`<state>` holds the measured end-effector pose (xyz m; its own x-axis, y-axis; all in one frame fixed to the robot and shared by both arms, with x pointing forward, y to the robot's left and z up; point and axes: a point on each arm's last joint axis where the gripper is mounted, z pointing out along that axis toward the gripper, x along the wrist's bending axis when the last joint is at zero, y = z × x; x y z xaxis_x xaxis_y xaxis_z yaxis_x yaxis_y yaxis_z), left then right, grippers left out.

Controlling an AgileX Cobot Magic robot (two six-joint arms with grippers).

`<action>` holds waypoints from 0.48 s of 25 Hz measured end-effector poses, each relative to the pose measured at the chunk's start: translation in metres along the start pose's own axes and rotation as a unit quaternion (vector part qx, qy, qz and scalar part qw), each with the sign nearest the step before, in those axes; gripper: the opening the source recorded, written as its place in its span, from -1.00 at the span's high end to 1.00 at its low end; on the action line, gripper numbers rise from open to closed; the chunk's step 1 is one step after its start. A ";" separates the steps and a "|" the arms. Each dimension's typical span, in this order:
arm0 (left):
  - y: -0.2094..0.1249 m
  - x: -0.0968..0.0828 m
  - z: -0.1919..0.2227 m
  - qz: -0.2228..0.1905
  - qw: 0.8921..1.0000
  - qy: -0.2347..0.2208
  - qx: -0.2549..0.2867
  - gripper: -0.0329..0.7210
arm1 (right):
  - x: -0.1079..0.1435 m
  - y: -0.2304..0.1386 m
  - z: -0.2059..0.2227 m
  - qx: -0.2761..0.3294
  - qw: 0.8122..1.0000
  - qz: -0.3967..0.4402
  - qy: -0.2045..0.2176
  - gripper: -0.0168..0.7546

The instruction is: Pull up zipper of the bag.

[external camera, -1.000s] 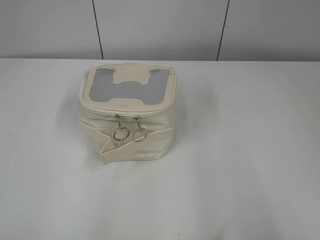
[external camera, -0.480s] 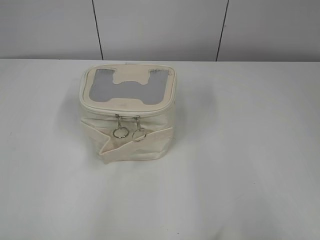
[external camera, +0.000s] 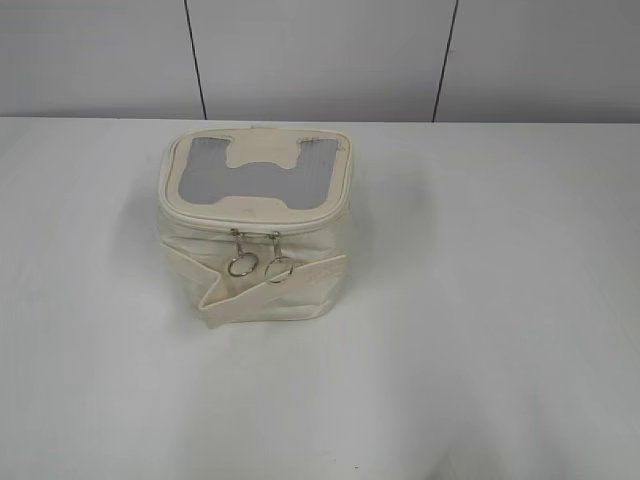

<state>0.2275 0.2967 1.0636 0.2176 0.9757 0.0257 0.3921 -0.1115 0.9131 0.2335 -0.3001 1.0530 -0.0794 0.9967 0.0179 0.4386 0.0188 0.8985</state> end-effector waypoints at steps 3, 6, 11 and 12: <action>0.000 0.000 0.000 -0.002 1.000 0.005 0.000 0.18 | 0.000 0.000 0.000 0.000 1.000 0.004 -0.008 -0.30; 0.000 0.000 0.000 -0.003 1.000 0.006 0.000 0.21 | 0.000 0.000 0.000 0.000 1.000 0.005 -0.009 -0.30; 0.000 0.000 0.000 -0.003 1.000 0.006 0.000 0.26 | 0.000 0.000 0.000 0.000 1.000 0.005 -0.009 -0.30; 0.000 0.000 0.000 -0.003 1.000 0.006 0.000 0.26 | 0.000 0.000 0.000 0.000 1.000 0.005 -0.009 -0.30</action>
<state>0.2275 0.2965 1.0636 0.2052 0.9784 0.0257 0.3935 -0.1065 0.9131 0.2335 -0.3000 1.0530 -0.0601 0.9980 0.0186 0.4389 0.0097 0.8985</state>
